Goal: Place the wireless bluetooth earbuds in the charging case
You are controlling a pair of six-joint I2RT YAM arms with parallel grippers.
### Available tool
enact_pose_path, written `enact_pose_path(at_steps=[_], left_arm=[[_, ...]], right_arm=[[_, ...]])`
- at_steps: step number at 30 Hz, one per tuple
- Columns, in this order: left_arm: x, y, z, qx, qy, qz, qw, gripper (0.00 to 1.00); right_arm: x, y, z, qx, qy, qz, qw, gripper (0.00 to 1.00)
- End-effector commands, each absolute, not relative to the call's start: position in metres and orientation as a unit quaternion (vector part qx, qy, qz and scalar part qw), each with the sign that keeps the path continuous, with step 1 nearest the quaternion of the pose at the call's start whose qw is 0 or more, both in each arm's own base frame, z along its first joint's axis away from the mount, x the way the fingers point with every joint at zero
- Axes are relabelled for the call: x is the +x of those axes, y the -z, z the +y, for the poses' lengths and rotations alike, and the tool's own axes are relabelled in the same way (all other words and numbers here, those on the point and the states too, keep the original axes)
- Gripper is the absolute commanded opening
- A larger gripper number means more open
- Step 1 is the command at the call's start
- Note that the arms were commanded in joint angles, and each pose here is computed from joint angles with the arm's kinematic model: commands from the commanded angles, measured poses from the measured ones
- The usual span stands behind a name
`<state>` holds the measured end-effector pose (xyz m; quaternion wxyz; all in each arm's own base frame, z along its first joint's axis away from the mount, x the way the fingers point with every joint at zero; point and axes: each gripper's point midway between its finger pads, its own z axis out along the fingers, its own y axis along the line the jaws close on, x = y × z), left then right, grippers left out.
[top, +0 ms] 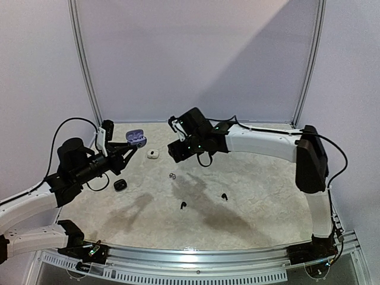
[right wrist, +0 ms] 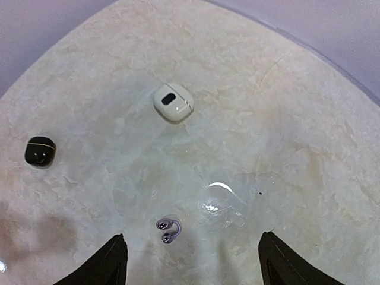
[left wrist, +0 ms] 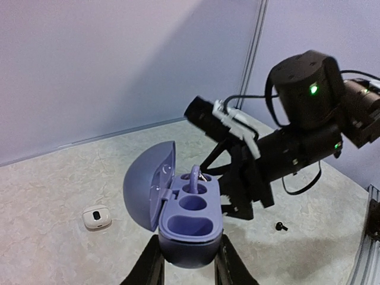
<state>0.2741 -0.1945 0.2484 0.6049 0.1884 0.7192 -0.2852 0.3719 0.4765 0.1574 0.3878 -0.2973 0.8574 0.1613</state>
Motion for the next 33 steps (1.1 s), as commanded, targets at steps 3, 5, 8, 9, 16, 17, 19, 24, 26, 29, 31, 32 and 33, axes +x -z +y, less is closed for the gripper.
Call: enact_pose_path(at_steps=[3,5,8,9,16,17,19,24,26,29,31,32,33], left_arm=[[0.276,-0.242,-0.188,0.197,0.264,0.716,0.616,0.00],[0.275,-0.242,-0.189,0.201,0.268,0.714,0.615,0.00],[0.273,-0.240,-0.191,0.210,0.271,0.712,0.613,0.00],[0.273,-0.241,-0.192,0.211,0.271,0.711,0.613,0.00],[0.273,-0.239,-0.193,0.214,0.274,0.710,0.613,0.00],[0.273,-0.239,-0.193,0.215,0.275,0.710,0.612,0.00],[0.272,-0.239,-0.194,0.215,0.275,0.710,0.612,0.00],[0.272,-0.238,-0.194,0.215,0.275,0.710,0.611,0.00],[0.272,-0.237,-0.194,0.215,0.276,0.710,0.611,0.00],[0.272,-0.237,-0.195,0.216,0.277,0.710,0.610,0.00],[0.272,-0.237,-0.195,0.217,0.277,0.710,0.610,0.00],[0.272,-0.237,-0.195,0.217,0.276,0.710,0.610,0.00],[0.272,-0.236,-0.195,0.217,0.276,0.711,0.609,0.00]], right_arm=[[0.379,-0.101,0.502,-0.299,-0.151,0.873,0.355,0.78],[0.379,-0.084,0.508,-0.307,-0.146,0.875,0.344,0.78],[0.374,-0.058,0.513,-0.315,-0.142,0.880,0.326,0.77],[0.372,-0.051,0.515,-0.317,-0.142,0.881,0.321,0.76],[0.362,-0.016,0.516,-0.326,-0.133,0.889,0.294,0.68],[0.360,-0.011,0.515,-0.328,-0.130,0.890,0.289,0.66],[0.357,-0.003,0.514,-0.333,-0.123,0.892,0.281,0.60],[0.352,0.004,0.510,-0.335,-0.115,0.895,0.272,0.46],[0.353,0.003,0.509,-0.334,-0.112,0.895,0.274,0.40],[0.350,0.002,0.509,-0.341,-0.115,0.893,0.272,0.34],[0.345,0.000,0.510,-0.348,-0.124,0.890,0.268,0.30],[0.342,0.000,0.510,-0.353,-0.127,0.888,0.265,0.28],[0.339,-0.002,0.510,-0.359,-0.129,0.886,0.265,0.26]])
